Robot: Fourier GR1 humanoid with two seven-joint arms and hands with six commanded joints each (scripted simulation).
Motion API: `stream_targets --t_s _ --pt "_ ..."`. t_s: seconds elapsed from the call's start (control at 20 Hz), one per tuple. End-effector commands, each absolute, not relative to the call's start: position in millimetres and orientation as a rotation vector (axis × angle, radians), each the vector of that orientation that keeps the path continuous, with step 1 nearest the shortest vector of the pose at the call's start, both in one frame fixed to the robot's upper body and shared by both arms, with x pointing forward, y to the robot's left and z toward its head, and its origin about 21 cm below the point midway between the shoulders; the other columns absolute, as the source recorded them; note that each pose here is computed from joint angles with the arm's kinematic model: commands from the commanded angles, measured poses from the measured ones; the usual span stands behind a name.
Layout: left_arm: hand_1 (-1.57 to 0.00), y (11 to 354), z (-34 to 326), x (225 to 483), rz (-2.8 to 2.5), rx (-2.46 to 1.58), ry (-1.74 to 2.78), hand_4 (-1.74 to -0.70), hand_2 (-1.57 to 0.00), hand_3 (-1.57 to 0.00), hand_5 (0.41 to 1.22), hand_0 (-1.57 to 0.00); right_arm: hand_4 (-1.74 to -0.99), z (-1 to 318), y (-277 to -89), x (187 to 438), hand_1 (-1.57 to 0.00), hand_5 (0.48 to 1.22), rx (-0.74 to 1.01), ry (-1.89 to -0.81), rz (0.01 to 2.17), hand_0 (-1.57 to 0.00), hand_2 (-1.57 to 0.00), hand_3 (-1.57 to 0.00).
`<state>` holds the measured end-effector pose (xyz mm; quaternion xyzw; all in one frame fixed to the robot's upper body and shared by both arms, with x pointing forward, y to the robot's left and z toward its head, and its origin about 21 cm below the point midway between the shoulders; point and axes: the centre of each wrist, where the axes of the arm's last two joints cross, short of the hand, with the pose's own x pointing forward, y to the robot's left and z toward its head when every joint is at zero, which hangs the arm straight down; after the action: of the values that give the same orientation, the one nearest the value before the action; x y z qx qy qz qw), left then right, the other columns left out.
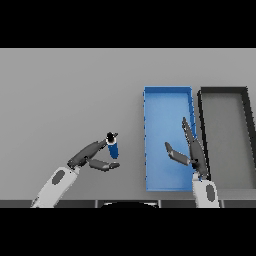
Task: Pick up the blue pipe and place it into the blue bin.
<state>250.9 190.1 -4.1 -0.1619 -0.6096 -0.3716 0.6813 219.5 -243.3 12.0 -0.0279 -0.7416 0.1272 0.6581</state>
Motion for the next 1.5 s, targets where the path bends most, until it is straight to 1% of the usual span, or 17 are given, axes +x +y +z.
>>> stream_targets --t_s 0.0,0.1,0.15,0.3,0.35,0.4,0.45,0.5,0.55,0.65,0.75,0.8,0.9,1.0,1.15,1.4,1.45 --pt "0.0 184.4 -5.9 254.4 -0.84 -0.362 -1.379 -1.11 0.0 0.0 0.444 0.0 -1.274 10.3 -245.1 217.1 0.0 0.603 -0.066 -1.682 0.287 0.0 0.0 0.0" --pt "0.0 178.8 -11.9 257.3 -0.861 -0.345 -1.407 -1.08 0.0 0.0 0.442 0.0 -1.265 12.4 -247.9 218.8 0.0 0.597 -0.077 -1.671 0.289 0.0 0.0 0.0" --pt "0.0 172.8 -12.9 259.8 -0.863 -0.36 -1.418 -1.07 0.0 0.0 0.445 0.0 -1.267 10.6 -245.2 216.2 0.0 0.598 -0.068 -1.678 0.288 0.0 0.0 0.0" --pt "0.0 155.7 -16.8 263.2 -0.812 -0.441 -1.445 -1.11 -0.02 -0.02 0.507 0.0 -1.267 11.7 -248.2 218.2 0.0 0.6 -0.073 -1.673 0.286 0.0 0.0 0.0" --pt "-0.03 155.3 -17.3 263.1 -0.783 -0.455 -1.458 -1.14 -0.11 -0.1 0.55 0.0 -1.266 8.1 -248.4 215.0 0.0 0.601 -0.065 -1.665 0.289 0.0 0.0 0.0" --pt "-0.16 152.4 -21.9 266.4 -0.748 -0.462 -1.438 -1.21 -0.29 -0.26 0.607 -0.02 -1.261 8.5 -247.2 214.3 0.0 0.6 -0.066 -1.66 0.286 0.0 0.0 0.0" --pt "-0.35 150.7 -22.2 269.8 -0.715 -0.482 -1.43 -1.25 -0.48 -0.52 0.73 -0.19 -1.26 10.7 -247.7 217.3 0.0 0.6 -0.066 -1.664 0.289 0.0 0.0 0.0" --pt "-0.59 148.5 -24.1 269.2 -0.678 -0.493 -1.449 -1.35 -0.7 -0.72 0.828 -0.44 -1.259 11.2 -246.8 215.6 0.0 0.602 -0.066 -1.674 0.29 0.0 0.0 0.0" --pt "-0.79 144.9 -25.4 269.0 -0.678 -0.489 -1.44 -1.42 -0.87 -0.88 0.906 -0.67 -1.259 10.4 -244.9 218.0 0.0 0.605 -0.067 -1.668 0.297 0.0 0.0 0.0" --pt "-1.07 138.9 -27.8 261.8 -0.648 -0.504 -1.452 -1.53 -1.12 -1.1 1.02 -0.99 -1.262 11.3 -246.5 219.1 0.0 0.611 -0.069 -1.669 0.29 0.0 0.0 0.0" --pt "-1.25 138.5 -28.4 260.7 -0.67 -0.478 -1.485 -1.6 -1.29 -1.21 1.092 -1.2 -1.26 8.7 -243.9 219.4 0.0 0.614 -0.069 -1.663 0.285 0.0 0.0 0.0" --pt "-1.31 141.9 -27.7 258.5 -0.678 -0.466 -1.505 -1.63 -1.34 -1.27 1.118 -1.28 -1.258 11.2 -247.5 218.6 0.0 0.615 -0.075 -1.677 0.293 0.0 0.0 0.0" --pt "-1.41 135.0 -23.7 257.7 -0.682 -0.477 -1.545 -1.67 -1.42 -1.34 1.155 -1.38 -1.252 13.1 -245.5 224.0 0.0 0.619 -0.074 -1.673 0.307 0.0 0.0 0.0" --pt "-1.47 127.4 -16.3 255.0 -0.67 -0.515 -1.594 -1.69 -1.48 -1.39 1.179 -1.45 -1.245 10.8 -241.8 221.3 0.0 0.621 -0.067 -1.673 0.304 0.0 0.0 0.0" --pt "-1.52 123.3 4.2 255.2 -0.667 -0.561 -1.671 -1.71 -1.52 -1.43 1.199 -1.51 -1.249 9.5 -243.8 219.1 0.0 0.629 -0.074 -1.675 0.302 0.0 0.0 0.0" --pt "-1.55 113.5 42.2 260.6 -0.712 -0.617 -1.721 -1.72 -1.56 -1.44 1.214 -1.55 -1.217 11.5 -250.9 219.6 0.0 0.635 -0.095 -1.685 0.32 0.0 0.0 0.0" --pt "-1.56 110.3 43.7 261.7 -0.731 -0.612 -1.699 -1.72 -1.56 -1.45 1.215 -1.55 -1.216 10.6 -248.3 221.4 0.0 0.637 -0.093 -1.677 0.316 0.0 0.0 0.0"
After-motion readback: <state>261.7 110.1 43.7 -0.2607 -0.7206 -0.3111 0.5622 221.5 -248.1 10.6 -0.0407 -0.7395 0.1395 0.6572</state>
